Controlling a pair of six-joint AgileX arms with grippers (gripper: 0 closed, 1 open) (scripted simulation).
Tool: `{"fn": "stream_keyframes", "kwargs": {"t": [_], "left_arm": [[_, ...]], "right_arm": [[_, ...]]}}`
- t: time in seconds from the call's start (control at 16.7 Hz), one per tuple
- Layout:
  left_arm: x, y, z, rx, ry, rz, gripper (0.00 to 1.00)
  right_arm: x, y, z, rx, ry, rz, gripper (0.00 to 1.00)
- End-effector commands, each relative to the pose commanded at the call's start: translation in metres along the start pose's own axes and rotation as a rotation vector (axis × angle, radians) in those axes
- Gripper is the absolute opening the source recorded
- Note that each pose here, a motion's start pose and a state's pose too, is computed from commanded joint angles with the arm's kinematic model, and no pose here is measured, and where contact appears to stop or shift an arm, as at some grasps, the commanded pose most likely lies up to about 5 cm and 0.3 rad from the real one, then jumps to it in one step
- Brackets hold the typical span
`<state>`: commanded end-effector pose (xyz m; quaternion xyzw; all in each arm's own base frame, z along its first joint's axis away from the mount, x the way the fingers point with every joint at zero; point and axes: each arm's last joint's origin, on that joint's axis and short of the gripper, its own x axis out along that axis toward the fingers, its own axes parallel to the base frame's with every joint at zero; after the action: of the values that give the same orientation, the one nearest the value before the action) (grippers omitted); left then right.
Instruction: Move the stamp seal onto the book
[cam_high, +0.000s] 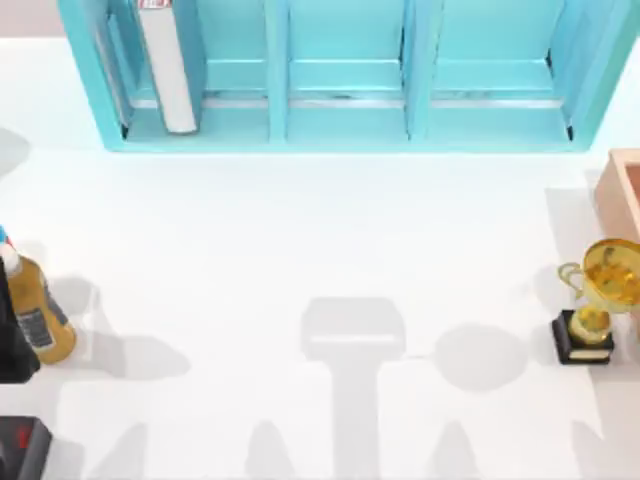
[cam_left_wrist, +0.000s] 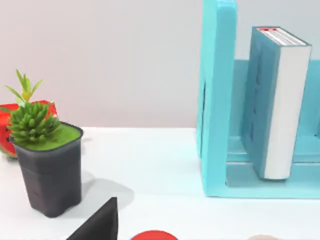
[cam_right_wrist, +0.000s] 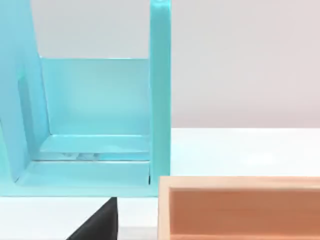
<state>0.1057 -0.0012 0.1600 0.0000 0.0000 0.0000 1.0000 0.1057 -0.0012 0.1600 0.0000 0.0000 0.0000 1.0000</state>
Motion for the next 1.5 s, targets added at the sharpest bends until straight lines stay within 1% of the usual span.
{"fn": "stream_keyframes", "kwargs": {"t": [0.24, 0.42, 0.54, 0.72, 0.9, 1.02, 1.14, 1.32, 1.5], "left_arm": [[0.001, 0.000, 0.005, 0.000, -0.012, 0.000, 1.00], [0.007, -0.002, 0.024, 0.001, -0.046, -0.001, 1.00], [0.018, -0.004, 0.039, 0.001, -0.065, -0.002, 1.00], [0.046, -0.010, 0.061, 0.001, -0.075, -0.008, 1.00], [0.090, -0.023, 0.069, 0.001, -0.066, -0.020, 1.00], [0.124, -0.035, 0.063, 0.002, -0.052, -0.031, 1.00], [0.158, -0.050, 0.047, 0.004, -0.035, -0.042, 1.00], [0.200, -0.075, 0.006, 0.009, -0.009, -0.056, 1.00], [0.225, -0.094, -0.040, 0.013, 0.008, -0.064, 1.00]], "right_arm": [[0.000, 0.000, 0.000, 0.000, 0.000, 0.000, 1.00], [0.000, 0.000, 0.000, 0.000, 0.000, 0.000, 1.00], [0.000, 0.000, 0.000, 0.000, 0.000, 0.000, 1.00], [0.000, 0.000, 0.000, 0.000, 0.000, 0.000, 1.00], [0.000, 0.000, 0.000, 0.000, 0.000, 0.000, 1.00], [0.000, 0.000, 0.000, 0.000, 0.000, 0.000, 1.00], [0.000, 0.000, 0.000, 0.000, 0.000, 0.000, 1.00], [0.000, 0.000, 0.000, 0.000, 0.000, 0.000, 1.00], [0.000, 0.000, 0.000, 0.000, 0.000, 0.000, 1.00]]}}
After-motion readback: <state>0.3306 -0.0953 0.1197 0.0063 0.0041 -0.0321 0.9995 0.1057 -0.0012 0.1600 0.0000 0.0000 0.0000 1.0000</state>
